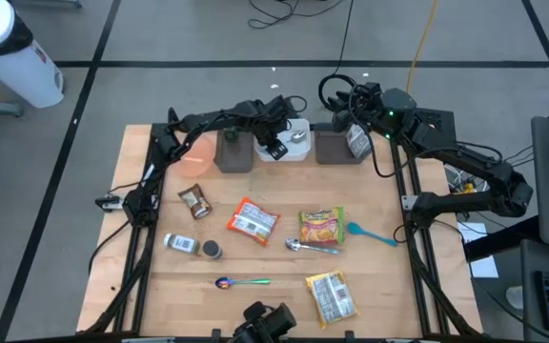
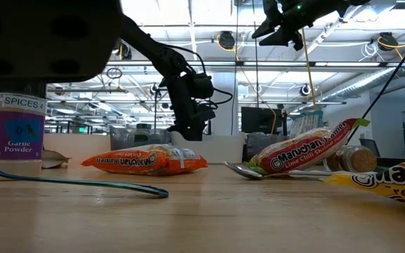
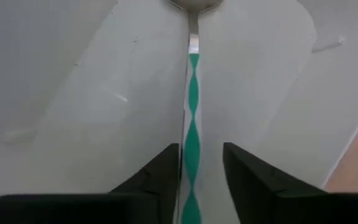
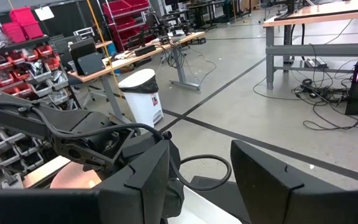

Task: Pick & Place Food Item
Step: Put the bottom blue spoon into the white bin, then put the orange seasoning pack into the left black bin

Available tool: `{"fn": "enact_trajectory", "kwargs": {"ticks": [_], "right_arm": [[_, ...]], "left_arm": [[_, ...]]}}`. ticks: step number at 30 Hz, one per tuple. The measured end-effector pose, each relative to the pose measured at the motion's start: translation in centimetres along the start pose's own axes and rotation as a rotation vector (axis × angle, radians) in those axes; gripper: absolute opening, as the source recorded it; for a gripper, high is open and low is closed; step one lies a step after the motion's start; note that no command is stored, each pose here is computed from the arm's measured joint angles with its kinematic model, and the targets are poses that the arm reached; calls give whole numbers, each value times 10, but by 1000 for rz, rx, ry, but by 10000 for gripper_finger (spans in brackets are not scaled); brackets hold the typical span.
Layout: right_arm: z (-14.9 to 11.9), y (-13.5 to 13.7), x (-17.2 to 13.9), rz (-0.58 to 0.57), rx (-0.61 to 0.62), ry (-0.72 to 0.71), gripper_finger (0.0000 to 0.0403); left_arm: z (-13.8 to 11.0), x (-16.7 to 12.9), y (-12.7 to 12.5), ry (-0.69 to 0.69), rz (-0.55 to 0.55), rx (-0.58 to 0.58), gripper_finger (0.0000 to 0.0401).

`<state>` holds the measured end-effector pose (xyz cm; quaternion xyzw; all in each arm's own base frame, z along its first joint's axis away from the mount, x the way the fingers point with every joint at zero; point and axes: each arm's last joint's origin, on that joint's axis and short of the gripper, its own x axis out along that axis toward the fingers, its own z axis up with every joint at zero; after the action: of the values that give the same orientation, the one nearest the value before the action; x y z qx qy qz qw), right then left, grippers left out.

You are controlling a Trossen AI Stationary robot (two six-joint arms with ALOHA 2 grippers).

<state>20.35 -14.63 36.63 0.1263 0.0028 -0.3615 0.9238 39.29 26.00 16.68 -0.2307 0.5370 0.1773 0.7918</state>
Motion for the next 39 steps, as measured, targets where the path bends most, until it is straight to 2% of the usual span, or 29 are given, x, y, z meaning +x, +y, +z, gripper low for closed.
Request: {"fn": "enact_trajectory", "kwargs": {"ticks": [4, 8, 16, 21, 27, 33, 39], "right_arm": [[0, 0, 0, 0, -1, 0, 164], [0, 0, 0, 0, -1, 0, 164], [0, 0, 1, -2, -1, 1, 164], [0, 0, 1, -2, 0, 1, 164], [0, 0, 1, -2, 1, 2, 164], [0, 0, 1, -2, 2, 1, 164], [0, 0, 1, -2, 2, -4, 164]], "left_arm": [[0, -6, -1, -5, -6, -16, 182], [5, -26, -5, -63, -6, 4, 201], [13, -72, -13, -219, 12, 42, 196], [22, -111, -21, -393, -4, 58, 191], [26, -171, -33, -640, -49, 16, 191], [23, -223, -51, -862, -92, 72, 187], [25, -251, -76, -1057, -138, 164, 187]]}}
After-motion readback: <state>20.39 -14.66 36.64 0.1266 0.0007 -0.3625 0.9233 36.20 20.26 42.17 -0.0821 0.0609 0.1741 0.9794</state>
